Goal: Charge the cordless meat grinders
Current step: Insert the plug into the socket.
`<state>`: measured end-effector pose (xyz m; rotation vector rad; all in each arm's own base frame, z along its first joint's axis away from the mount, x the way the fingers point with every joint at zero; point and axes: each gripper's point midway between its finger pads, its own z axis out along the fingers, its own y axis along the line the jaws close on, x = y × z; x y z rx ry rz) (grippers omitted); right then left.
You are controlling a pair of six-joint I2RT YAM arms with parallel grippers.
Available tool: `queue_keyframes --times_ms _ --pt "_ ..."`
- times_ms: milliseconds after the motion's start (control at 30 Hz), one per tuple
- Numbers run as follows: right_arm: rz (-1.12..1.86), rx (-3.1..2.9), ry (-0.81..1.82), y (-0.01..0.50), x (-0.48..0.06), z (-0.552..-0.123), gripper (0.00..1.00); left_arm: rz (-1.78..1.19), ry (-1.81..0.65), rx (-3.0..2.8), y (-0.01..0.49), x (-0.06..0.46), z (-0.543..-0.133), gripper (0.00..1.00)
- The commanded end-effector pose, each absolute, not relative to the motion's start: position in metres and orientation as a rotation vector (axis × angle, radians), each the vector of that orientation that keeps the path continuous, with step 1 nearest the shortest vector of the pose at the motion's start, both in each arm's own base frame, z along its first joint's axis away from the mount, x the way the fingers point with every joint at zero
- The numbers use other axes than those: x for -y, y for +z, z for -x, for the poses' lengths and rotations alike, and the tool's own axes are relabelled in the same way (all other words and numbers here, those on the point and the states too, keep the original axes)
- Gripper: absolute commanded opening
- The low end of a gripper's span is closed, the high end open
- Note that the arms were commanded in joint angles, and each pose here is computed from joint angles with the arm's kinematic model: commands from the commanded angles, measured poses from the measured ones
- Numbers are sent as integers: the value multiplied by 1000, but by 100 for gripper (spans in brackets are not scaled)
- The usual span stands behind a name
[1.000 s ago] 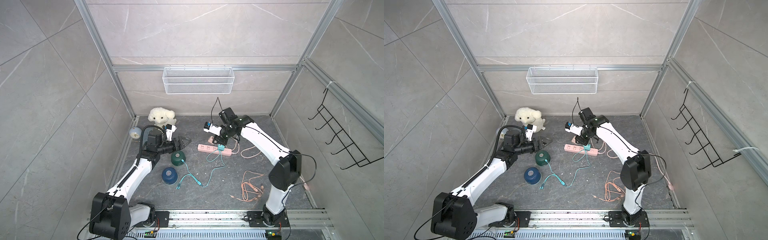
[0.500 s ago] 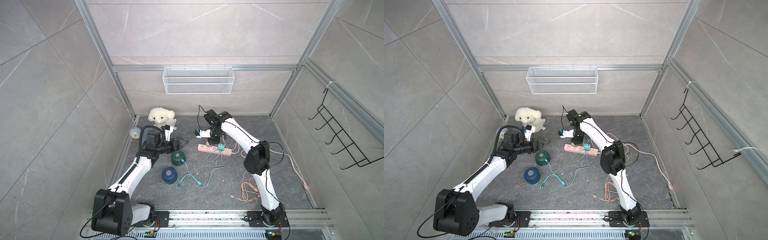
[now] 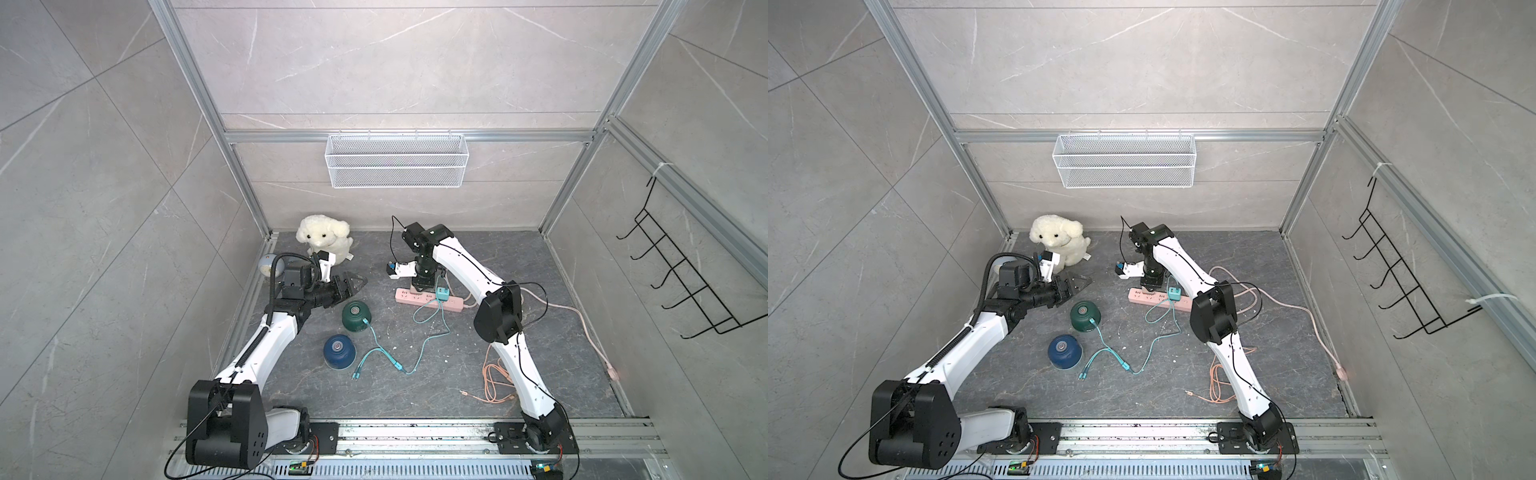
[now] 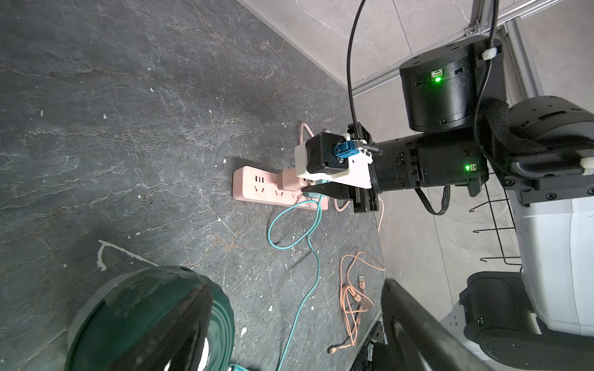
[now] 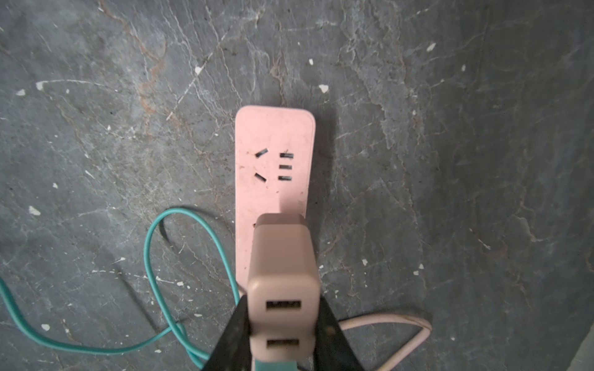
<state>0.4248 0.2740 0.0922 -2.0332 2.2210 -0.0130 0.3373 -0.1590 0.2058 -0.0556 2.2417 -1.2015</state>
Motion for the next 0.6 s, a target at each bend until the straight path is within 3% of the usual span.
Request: queue_keyframes --times_ms 0,567 --pt "2055 -2254 -16 85 -267 -422 12 16 -1190 -2208 220 157 -338 85" --pt "2070 -2307 10 67 -261 -415 12 26 -1197 -2218 215 157 -338 85"
